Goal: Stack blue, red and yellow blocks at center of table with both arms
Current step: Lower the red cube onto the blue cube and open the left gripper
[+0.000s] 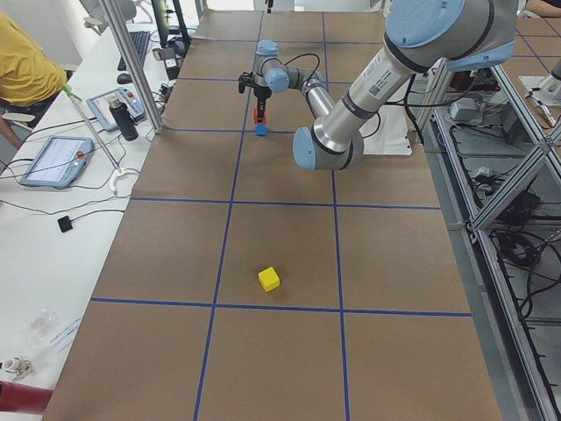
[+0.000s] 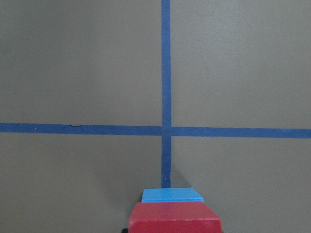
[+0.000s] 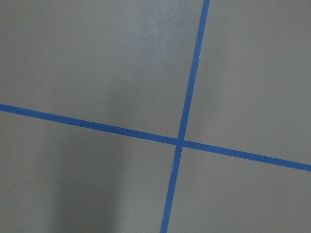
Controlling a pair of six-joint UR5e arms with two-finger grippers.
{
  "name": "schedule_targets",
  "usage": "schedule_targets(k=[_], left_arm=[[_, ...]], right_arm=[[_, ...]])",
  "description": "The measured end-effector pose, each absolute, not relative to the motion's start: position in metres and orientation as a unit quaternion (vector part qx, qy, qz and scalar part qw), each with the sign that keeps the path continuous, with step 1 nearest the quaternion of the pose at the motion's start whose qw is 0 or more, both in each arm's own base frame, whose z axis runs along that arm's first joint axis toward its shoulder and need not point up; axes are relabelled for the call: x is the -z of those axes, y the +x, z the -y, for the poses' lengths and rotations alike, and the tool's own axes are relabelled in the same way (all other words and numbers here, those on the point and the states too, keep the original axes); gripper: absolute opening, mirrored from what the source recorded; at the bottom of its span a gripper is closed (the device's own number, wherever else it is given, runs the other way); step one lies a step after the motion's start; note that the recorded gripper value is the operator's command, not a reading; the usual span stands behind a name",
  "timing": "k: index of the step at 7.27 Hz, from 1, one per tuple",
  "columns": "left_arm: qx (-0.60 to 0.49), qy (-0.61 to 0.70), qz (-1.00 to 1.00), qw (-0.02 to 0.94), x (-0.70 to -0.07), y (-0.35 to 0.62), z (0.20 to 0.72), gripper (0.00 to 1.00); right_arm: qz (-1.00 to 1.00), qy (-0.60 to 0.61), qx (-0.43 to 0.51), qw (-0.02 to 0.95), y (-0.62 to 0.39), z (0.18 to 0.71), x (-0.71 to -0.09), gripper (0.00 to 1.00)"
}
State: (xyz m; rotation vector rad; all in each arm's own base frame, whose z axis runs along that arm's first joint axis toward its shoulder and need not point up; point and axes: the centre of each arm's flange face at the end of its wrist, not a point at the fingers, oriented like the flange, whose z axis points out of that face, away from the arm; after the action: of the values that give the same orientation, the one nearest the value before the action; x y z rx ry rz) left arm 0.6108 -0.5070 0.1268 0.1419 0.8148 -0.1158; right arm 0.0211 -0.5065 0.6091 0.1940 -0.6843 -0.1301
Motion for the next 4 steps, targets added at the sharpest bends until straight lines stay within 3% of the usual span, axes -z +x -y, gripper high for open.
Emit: schedule_targets(k=[4], left_arm=[[0.055,0.070,-0.398,0.913,-0.1227,0.6113,0.5067,0.00]], right_arm=[[0.335,0.095,0.064,0.935,0.0211,0.5062,-0.6091,0.99]])
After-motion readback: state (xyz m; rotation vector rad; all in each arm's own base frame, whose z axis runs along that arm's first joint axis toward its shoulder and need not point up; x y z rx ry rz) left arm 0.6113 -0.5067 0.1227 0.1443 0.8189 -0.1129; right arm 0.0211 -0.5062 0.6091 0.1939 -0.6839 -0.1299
